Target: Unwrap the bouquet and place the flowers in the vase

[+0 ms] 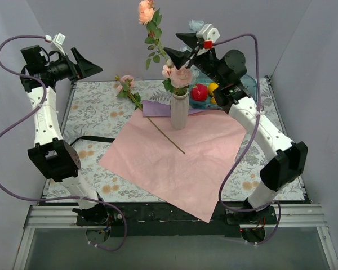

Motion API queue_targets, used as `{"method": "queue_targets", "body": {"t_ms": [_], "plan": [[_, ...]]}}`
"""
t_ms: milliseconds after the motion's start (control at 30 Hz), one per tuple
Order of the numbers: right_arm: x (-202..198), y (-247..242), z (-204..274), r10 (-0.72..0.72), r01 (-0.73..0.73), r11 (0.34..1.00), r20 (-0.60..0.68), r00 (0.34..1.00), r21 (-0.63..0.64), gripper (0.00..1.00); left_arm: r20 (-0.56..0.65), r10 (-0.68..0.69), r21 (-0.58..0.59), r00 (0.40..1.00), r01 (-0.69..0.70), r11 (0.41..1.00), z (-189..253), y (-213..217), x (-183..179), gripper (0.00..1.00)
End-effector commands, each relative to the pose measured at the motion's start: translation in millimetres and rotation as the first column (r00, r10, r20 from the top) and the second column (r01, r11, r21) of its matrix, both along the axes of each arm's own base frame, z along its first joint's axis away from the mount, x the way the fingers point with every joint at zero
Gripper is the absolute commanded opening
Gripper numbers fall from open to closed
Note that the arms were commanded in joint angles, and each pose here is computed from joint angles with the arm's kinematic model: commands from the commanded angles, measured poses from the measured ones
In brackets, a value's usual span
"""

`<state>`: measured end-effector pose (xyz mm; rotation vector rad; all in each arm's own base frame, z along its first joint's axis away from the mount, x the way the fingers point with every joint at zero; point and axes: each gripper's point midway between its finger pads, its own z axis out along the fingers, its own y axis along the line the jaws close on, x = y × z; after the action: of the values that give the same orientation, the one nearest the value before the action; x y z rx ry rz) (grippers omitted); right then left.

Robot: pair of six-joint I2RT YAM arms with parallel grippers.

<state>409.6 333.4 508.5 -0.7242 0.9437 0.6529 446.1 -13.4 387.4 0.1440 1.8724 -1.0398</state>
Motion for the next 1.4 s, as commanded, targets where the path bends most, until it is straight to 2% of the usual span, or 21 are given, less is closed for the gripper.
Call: {"method": "queue_targets", "body": {"t_ms": [0, 67, 100, 167, 200, 233, 267, 300, 333, 433, 500, 567, 633, 767, 867, 967, 1133, 1367], "plan": [[-59, -40, 84, -0.043, 0.014, 0.993, 0.256, 0.966, 0.114, 0.69, 0.045, -0.039, 0.067, 0.998, 0.036, 0.997, 0, -47, 2, 0.98], [-69, -45, 85, -0.043, 0.006, 0.991, 0.273, 0.961, 0.133, 0.69, 0.047, -0.040, 0.071, 0.998, 0.037, 0.997, -1, -63, 13, 0.98], [-81, -52, 93, -0.044, -0.002, 0.988, 0.296, 0.954, 0.152, 0.69, 0.026, -0.011, 0.078, 1.000, 0.009, 0.997, -11, -73, 32, 0.98], [-92, -56, 96, -0.031, -0.022, 0.986, 0.309, 0.950, 0.166, 0.69, 0.015, 0.081, 0.069, 0.997, -0.082, 0.994, -5, -76, 59, 0.98], [-102, -61, 103, -0.030, -0.030, 0.984, 0.323, 0.946, 0.178, 0.69, -0.029, 0.109, 0.075, 0.994, -0.107, 0.991, -26, -83, 82, 0.98], [-107, -64, 105, -0.024, -0.037, 0.983, 0.325, 0.945, 0.182, 0.69, -0.041, 0.199, 0.103, 0.979, -0.194, 0.976, -34, -78, 99, 0.98], [-107, -65, 101, -0.022, -0.037, 0.983, 0.311, 0.950, 0.182, 0.69, 0.000, 0.218, 0.135, 0.976, -0.216, 0.967, -31, -81, 108, 0.98], [-117, -71, 107, -0.025, -0.040, 0.980, 0.322, 0.947, 0.193, 0.69, 0.007, 0.185, 0.170, 0.983, -0.184, 0.968, -41, -114, 111, 0.98], [-120, -72, 105, -0.020, -0.042, 0.981, 0.317, 0.948, 0.188, 0.69, -0.013, 0.211, 0.213, 0.977, -0.204, 0.956, -64, -119, 123, 0.98], [-131, -76, 101, -0.007, -0.048, 0.984, 0.306, 0.952, 0.174, 0.68, -0.075, 0.239, 0.217, 0.968, -0.219, 0.951, -99, -133, 144, 0.98], [-140, -80, 95, 0.004, -0.058, 0.983, 0.297, 0.955, 0.172, 0.67, -0.102, 0.251, 0.185, 0.962, -0.230, 0.955, -107, -134, 152, 0.98], [-148, -83, 93, 0.016, -0.071, 0.982, 0.295, 0.955, 0.176, 0.63, -0.118, 0.192, 0.131, 0.974, -0.176, 0.976, -115, -145, 158, 0.98], [-156, -88, 86, 0.017, -0.072, 0.981, 0.290, 0.957, 0.178, 0.59, -0.096, 0.169, 0.069, 0.981, -0.163, 0.984, -103, -152, 166, 0.98], [-167, -93, 69, 0.039, -0.088, 0.981, 0.266, 0.963, 0.176, 0.40, -0.090, 0.130, -0.047, 0.987, -0.135, 0.990, -97, -163, 179, 0.98], [-169, -96, 55, 0.033, -0.077, 0.981, 0.238, 0.971, 0.178, 0.37, -0.095, 0.076, -0.170, 0.993, -0.091, 0.981, -87, -175, 184, 0.98], [-171, -98, 49, 0.032, -0.074, 0.981, 0.222, 0.974, 0.180, 0.34, -0.040, 0.005, -0.269, 0.999, -0.015, 0.963, -66, -187, 183, 0.98], [-170, -97, 44, 0.035, -0.073, 0.982, 0.211, 0.977, 0.173, 0.30, 0.114, -0.032, -0.303, 0.993, 0.066, 0.951, -30, -199, 182, 0.98], [-171, -97, 39, 0.050, -0.084, 0.981, 0.190, 0.981, 0.178, 0.27, 0.265, -0.120, -0.334, 0.957, 0.207, 0.920, 16, -217, 150, 0.98]]}}
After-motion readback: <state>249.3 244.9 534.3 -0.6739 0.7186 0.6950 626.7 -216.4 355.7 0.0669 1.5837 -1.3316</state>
